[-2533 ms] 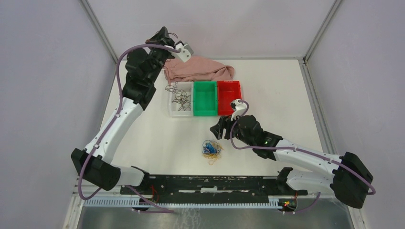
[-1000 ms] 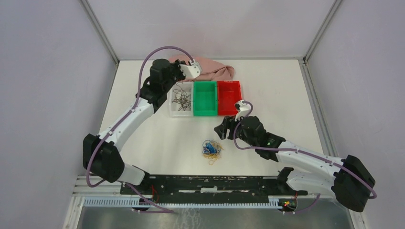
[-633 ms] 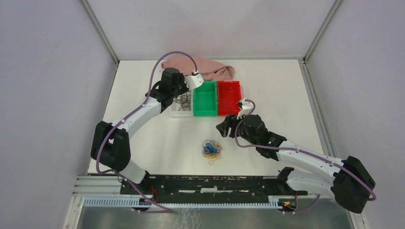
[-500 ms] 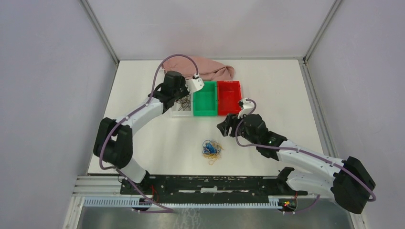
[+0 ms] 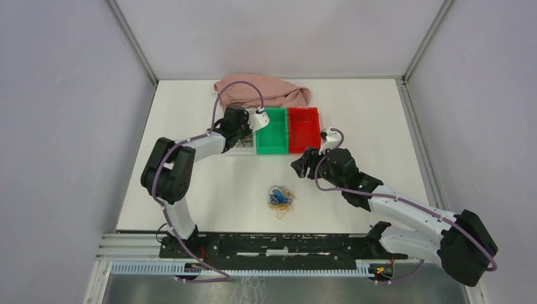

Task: Untangle the cables
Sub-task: Place the cable in the bin, then untie the cable.

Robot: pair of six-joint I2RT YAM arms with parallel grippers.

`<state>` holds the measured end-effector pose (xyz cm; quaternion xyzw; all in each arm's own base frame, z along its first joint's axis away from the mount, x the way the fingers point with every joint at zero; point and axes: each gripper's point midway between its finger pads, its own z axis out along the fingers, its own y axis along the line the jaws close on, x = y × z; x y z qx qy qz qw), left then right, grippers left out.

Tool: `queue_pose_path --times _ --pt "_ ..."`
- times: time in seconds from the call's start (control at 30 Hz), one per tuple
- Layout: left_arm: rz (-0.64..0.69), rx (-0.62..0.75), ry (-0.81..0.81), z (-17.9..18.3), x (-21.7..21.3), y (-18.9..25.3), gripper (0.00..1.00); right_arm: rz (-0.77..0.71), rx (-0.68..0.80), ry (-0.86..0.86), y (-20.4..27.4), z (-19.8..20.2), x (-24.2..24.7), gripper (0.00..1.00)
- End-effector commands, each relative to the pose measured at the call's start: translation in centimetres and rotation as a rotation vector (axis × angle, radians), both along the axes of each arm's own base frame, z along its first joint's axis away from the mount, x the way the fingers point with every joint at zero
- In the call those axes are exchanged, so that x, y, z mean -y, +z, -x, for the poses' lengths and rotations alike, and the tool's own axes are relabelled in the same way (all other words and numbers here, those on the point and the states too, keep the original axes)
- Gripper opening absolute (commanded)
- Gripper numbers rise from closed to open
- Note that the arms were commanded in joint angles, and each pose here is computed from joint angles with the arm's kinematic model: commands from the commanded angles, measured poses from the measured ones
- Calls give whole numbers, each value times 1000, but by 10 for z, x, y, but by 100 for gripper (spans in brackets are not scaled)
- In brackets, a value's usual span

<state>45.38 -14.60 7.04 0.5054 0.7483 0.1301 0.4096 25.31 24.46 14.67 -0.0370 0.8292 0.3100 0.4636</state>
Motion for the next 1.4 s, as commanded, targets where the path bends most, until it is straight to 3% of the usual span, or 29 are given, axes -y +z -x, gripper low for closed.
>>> queue_pose_path --times 0.0,0.1,0.17,0.23,0.3,0.33,0.43,0.6,0.87,1.23,1.37 --pt "35 115 34 -25 3 10 3 -20 -3 4 3 -3 0 64" --pt "28 111 31 -26 3 2 3 -19 -10 5 1 -4 1 64" --pt "41 109 23 -26 6 5 10 -23 -14 7 1 -4 1 64" --pt "59 88 11 -25 9 13 22 -31 -19 14 2 -3 0 64" --pt "82 53 6 -24 12 24 45 -36 -21 19 4 -3 -1 64" --pt "97 29 6 -22 14 30 52 -38 -23 21 5 -2 -1 64" --pt "141 5 -2 -17 17 57 64 -46 -22 29 8 0 -1 64" --pt "169 2 -41 -3 19 97 66 -55 -15 39 15 3 -1 63" --pt "236 -142 -135 35 30 121 69 -46 -29 61 16 8 -1 62" --pt "328 -576 -441 219 100 60 75 10 -78 63 -8 17 8 67" --pt "399 -662 -454 240 125 53 69 15 -76 49 -9 19 13 65"
